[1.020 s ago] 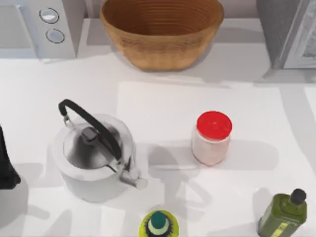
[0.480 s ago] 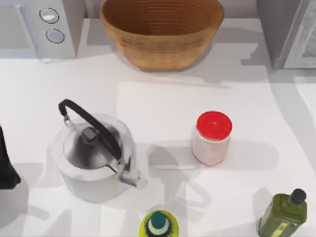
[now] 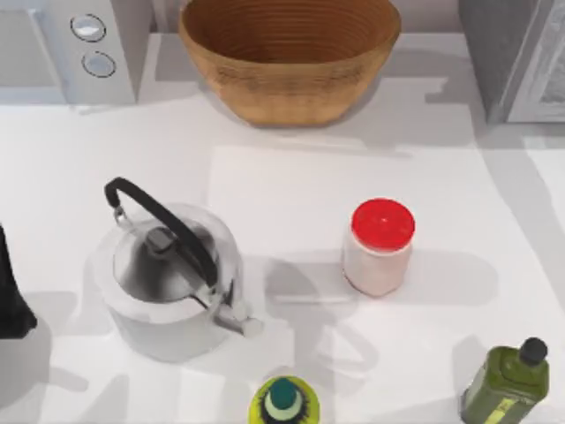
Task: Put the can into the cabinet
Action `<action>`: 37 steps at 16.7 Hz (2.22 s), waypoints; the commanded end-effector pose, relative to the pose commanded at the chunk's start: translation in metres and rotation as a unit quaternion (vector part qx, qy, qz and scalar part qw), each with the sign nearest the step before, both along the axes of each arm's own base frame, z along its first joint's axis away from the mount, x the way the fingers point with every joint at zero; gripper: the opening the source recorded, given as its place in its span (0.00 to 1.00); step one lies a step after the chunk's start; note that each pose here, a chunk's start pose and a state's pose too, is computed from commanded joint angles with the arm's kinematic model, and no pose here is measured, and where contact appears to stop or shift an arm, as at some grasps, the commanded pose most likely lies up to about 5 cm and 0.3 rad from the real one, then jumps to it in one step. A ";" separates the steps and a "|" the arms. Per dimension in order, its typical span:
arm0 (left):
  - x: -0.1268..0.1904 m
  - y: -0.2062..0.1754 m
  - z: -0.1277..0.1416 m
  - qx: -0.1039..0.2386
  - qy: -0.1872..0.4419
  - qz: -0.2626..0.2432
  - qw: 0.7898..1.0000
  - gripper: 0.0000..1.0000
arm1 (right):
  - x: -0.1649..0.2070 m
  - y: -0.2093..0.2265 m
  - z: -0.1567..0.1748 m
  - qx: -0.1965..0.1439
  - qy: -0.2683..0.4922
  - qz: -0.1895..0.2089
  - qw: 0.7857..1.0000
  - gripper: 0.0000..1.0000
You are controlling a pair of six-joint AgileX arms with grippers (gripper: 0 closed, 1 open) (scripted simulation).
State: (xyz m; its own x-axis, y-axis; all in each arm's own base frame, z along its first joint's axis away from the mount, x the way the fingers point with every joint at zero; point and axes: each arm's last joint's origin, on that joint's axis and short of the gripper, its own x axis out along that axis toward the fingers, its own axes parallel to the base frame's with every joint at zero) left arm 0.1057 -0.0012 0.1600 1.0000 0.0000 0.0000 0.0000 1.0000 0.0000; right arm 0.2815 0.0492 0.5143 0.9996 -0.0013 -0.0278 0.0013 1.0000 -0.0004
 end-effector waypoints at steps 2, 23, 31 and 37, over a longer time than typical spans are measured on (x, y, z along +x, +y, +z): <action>0.000 0.000 0.000 0.000 0.000 0.000 1.000 1.00 | 0.020 0.001 0.007 0.000 0.002 0.000 1.000 0.00; 0.000 0.000 0.000 0.000 0.000 0.000 1.000 1.00 | 0.125 -0.004 0.016 0.002 -0.013 0.000 1.000 0.30; 0.000 0.000 0.000 0.000 0.000 0.000 1.000 1.00 | 0.125 -0.004 0.016 0.002 -0.013 0.000 1.000 0.90; 0.000 0.000 0.000 0.000 0.000 0.000 1.000 1.00 | 0.125 -0.004 0.016 0.002 -0.013 0.000 1.000 1.00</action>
